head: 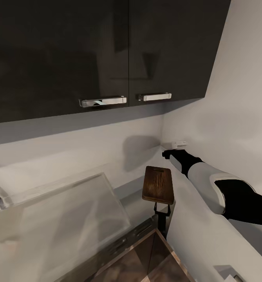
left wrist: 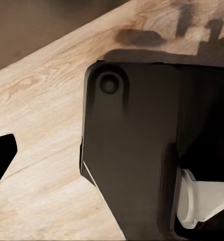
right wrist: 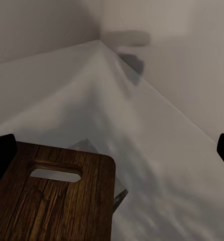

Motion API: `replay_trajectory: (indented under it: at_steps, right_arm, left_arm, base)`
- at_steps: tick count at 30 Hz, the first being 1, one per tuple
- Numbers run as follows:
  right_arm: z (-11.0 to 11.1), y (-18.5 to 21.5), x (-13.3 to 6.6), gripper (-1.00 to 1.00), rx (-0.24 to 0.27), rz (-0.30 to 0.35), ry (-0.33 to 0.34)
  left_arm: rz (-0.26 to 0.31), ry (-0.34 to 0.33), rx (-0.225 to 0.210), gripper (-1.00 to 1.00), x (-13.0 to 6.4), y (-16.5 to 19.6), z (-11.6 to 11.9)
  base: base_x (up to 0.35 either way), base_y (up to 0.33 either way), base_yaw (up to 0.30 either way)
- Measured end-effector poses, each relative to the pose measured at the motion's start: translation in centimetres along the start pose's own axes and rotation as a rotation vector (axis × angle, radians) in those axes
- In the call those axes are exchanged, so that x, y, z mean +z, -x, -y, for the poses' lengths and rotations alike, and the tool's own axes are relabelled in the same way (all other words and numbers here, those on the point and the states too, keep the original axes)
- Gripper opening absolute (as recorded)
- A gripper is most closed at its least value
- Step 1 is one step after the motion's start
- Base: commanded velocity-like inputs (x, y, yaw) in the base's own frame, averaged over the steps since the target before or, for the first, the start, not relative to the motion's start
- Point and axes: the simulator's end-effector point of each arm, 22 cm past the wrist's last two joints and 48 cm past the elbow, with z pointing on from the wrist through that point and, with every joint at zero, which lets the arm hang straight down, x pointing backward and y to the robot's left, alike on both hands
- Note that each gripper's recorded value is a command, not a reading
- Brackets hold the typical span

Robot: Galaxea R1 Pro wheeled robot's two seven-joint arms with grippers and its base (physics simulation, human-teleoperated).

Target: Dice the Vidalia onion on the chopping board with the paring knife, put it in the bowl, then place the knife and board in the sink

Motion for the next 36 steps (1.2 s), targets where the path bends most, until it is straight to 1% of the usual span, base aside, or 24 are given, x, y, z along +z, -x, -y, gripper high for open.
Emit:
replay_trajectory:
  at_steps: [6,10,22,30,36]
  right_arm:
    - [0.0,0.0,0.0,1.00,-0.001,0.000,0.000]
    - [0.0,-0.1,0.0,1.00,-0.001,-0.002,-0.001]
    - [0.0,-1.3,0.1,1.00,-0.006,-0.027,-0.003]
    - [0.2,-1.3,0.1,1.00,-0.006,-0.029,-0.006]
    - [0.1,-1.3,0.1,1.00,-0.006,-0.029,-0.005]
  left_arm:
    - [-0.070,0.002,-0.002,1.00,-0.3,-3.3,0.0]
    - [-0.091,0.002,-0.006,1.00,-0.4,-4.3,0.1]
    - [-0.127,0.000,-0.012,1.00,-0.6,-6.0,0.3]
    - [-0.130,-0.003,-0.013,1.00,-0.7,-6.2,0.4]
    - [-0.140,-0.002,-0.014,1.00,-0.8,-6.6,0.4]
  base:
    - [0.000,0.000,0.000]
    - [0.000,0.000,0.000]
    - [0.003,0.000,0.000]
    - [0.154,0.001,0.000]
    - [0.012,0.191,0.000]
